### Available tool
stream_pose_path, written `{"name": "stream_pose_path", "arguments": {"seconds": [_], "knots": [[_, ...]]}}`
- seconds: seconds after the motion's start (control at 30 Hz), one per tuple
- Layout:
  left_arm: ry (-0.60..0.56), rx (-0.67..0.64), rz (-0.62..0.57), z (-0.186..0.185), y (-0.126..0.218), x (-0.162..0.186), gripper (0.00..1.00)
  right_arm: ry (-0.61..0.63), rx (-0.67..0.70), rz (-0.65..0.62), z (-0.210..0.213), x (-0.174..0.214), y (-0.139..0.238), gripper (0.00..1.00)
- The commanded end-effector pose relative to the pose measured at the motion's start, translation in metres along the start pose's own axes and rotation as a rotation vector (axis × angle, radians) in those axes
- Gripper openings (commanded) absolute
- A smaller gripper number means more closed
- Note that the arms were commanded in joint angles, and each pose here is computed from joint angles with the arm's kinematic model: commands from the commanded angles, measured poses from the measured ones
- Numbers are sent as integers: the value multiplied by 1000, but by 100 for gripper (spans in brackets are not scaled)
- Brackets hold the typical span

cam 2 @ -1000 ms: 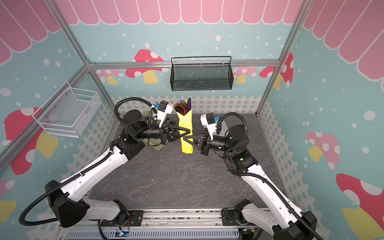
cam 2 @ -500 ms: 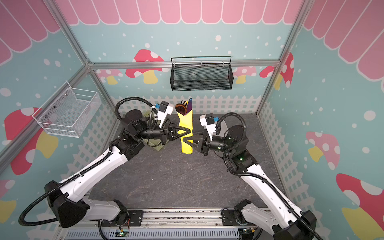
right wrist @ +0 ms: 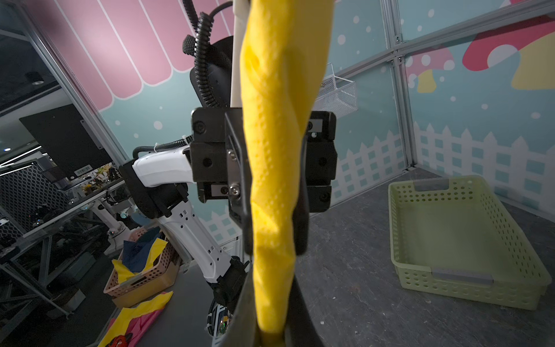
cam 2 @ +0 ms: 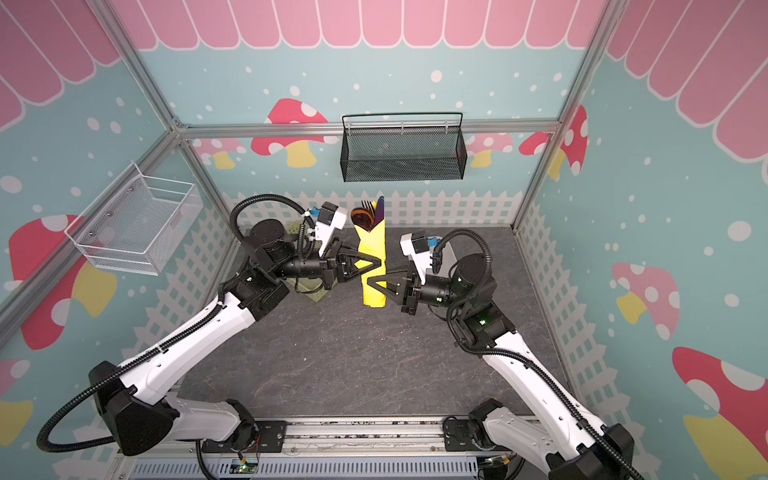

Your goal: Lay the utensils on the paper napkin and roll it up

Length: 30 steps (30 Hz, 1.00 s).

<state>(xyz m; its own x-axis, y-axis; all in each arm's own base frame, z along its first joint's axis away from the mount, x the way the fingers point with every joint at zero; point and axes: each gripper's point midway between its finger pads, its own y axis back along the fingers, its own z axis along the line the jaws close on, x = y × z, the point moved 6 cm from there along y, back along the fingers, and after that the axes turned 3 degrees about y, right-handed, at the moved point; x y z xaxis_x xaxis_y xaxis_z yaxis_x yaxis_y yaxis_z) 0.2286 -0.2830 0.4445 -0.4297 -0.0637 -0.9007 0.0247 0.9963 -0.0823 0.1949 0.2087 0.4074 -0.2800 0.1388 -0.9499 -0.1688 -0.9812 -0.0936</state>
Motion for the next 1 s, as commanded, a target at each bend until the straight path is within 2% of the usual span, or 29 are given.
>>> {"name": "stream_pose_path", "arguments": {"seconds": [0.0,0.27,0.7,0.97], "knots": [[-39,-11,-33,-7,3,-10,17,66,10,-47,9,-13,4,1],[-33,-60,-34,-6,11,-5,20,90,51,-73,11,-20,7,0],[4,-63,9,-4,16,5,20,99,83,-80,11,-21,11,0],[2,-70,40,-5,16,7,16,99,80,-78,12,-21,11,0]]}}
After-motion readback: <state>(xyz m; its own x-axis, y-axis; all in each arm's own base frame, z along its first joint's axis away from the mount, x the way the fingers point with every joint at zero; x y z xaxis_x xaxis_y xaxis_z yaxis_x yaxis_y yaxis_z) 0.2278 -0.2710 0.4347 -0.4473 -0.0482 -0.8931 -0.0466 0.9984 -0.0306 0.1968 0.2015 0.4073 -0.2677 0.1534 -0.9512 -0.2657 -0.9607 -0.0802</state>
